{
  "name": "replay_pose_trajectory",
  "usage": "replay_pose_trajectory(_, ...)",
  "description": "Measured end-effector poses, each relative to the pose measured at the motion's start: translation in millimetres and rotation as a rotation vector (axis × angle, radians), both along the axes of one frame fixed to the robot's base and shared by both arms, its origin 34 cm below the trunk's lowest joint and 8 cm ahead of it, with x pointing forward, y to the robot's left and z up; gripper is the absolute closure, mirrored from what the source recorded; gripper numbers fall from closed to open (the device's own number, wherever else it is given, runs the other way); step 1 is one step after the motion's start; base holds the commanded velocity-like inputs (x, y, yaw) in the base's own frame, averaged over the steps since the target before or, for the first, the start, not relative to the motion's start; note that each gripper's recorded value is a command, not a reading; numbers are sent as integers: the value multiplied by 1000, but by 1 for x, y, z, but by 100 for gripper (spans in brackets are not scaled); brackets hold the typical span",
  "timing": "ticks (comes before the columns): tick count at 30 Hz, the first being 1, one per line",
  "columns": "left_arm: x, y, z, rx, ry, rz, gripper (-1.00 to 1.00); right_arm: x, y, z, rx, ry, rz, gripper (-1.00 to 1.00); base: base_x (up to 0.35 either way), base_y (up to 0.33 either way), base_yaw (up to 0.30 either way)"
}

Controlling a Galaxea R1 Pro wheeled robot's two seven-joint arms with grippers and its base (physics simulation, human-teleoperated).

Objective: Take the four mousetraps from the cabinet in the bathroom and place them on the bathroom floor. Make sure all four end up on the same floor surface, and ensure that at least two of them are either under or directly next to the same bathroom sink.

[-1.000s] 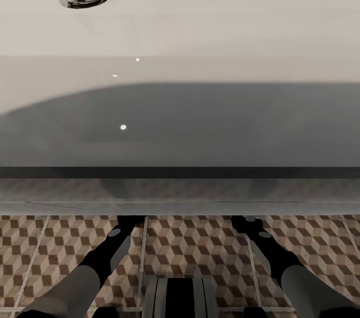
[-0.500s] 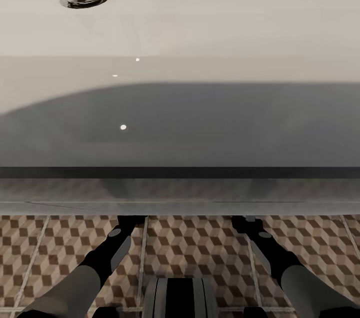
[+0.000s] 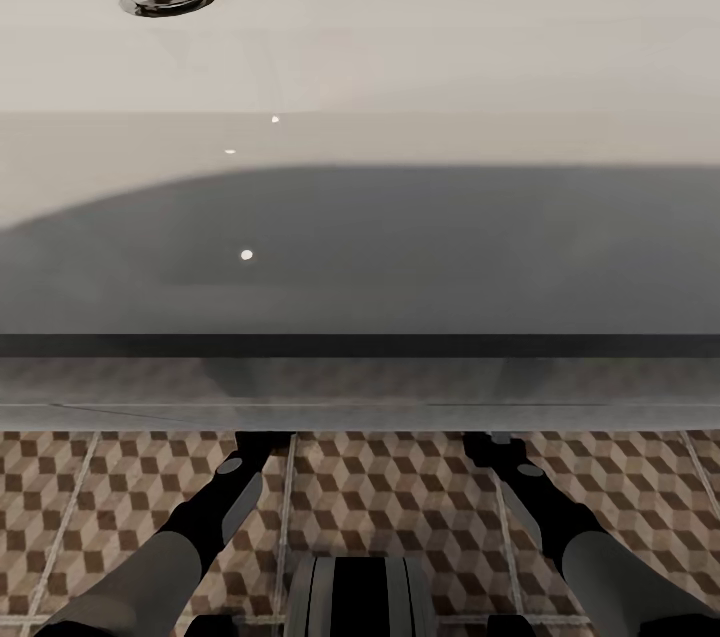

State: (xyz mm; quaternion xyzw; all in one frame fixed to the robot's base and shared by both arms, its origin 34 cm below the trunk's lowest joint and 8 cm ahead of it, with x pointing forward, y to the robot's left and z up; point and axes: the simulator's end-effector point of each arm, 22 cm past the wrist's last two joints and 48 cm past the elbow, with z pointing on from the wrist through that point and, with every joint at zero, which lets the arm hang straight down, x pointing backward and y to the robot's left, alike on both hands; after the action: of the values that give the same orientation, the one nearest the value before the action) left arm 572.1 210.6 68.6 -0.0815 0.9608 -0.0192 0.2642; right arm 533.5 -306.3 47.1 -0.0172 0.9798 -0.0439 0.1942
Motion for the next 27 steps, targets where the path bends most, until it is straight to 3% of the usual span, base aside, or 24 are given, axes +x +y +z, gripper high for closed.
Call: replay_pose_trajectory(27,-1,0,0,1,2,-1,100,2,0,1,-2,-9,7,100,0,0,0)
